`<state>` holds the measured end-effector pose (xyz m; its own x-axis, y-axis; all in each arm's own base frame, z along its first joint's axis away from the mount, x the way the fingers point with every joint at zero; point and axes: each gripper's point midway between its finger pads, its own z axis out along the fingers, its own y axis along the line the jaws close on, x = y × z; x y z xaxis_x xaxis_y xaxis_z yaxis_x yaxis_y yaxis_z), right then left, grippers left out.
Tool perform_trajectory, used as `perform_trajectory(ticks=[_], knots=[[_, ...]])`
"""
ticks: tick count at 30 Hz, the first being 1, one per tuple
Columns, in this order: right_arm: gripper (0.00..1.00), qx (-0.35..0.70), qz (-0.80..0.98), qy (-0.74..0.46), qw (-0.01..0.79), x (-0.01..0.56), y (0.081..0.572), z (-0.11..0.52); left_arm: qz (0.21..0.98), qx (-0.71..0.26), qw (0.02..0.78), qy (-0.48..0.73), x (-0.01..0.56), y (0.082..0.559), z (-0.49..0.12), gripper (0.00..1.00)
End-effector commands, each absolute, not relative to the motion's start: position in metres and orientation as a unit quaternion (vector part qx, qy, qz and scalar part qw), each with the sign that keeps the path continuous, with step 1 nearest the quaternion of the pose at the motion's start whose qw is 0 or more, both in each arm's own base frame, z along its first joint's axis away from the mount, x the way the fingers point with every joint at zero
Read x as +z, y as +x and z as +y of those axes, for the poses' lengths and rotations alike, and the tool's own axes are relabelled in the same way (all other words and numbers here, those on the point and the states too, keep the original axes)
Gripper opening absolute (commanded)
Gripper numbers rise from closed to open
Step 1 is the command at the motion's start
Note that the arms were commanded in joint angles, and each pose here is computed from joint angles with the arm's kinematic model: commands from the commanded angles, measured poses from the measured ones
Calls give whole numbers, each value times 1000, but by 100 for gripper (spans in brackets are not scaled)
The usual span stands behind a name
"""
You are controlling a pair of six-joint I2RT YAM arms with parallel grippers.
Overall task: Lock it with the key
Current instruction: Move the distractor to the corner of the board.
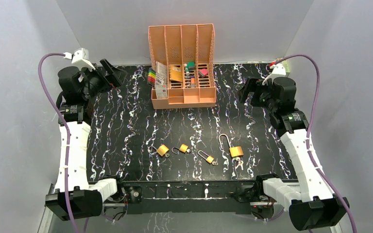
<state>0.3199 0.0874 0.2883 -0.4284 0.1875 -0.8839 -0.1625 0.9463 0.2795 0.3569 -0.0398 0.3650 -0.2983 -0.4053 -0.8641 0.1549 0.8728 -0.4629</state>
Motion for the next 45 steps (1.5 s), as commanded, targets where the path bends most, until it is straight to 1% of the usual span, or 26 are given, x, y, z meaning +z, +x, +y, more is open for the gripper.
perform_trajectory(ticks=[1,6,12,17,22,26,28,32,33,37,38,39,40,41,42,43,44,45], knots=[[98,185,799,-1,572,327,308,88,759,-284,580,-85,380,347,-49,97],[98,183,790,2,585,327,297,83,760,-300,572,-72,385,357,-52,98],[98,202,786,4,585,331,294,88,768,-233,595,-46,381,401,-57,98],[98,219,783,11,582,332,302,93,768,-168,618,-17,348,469,-74,98],[99,229,790,14,569,330,311,98,761,-124,637,-11,296,548,-76,98],[99,210,795,12,569,325,312,93,735,-96,671,9,260,602,-77,98],[98,193,797,7,572,321,311,88,733,-99,673,20,243,624,-82,98],[99,156,808,0,568,309,313,77,724,-136,675,35,222,657,-100,98],[99,148,811,-3,566,306,314,75,728,-146,669,38,209,666,-105,98],[99,129,822,-8,555,289,322,72,722,-163,670,52,195,688,-124,98],[99,130,824,-9,552,285,324,73,720,-159,673,57,193,693,-128,97],[99,131,825,-10,549,282,326,73,717,-152,677,62,191,697,-131,93],[99,135,827,-11,545,278,328,76,710,-139,687,67,192,702,-134,85],[98,139,828,-12,542,276,330,77,704,-131,695,68,193,706,-134,77],[98,141,831,-13,539,272,332,79,699,-128,700,66,195,708,-134,66],[98,143,832,-13,536,270,333,80,696,-125,705,62,195,711,-132,53],[99,144,833,-13,534,269,335,81,692,-122,709,61,197,713,-131,37],[98,145,834,-13,532,268,336,81,692,-120,709,62,196,715,-131,14]])
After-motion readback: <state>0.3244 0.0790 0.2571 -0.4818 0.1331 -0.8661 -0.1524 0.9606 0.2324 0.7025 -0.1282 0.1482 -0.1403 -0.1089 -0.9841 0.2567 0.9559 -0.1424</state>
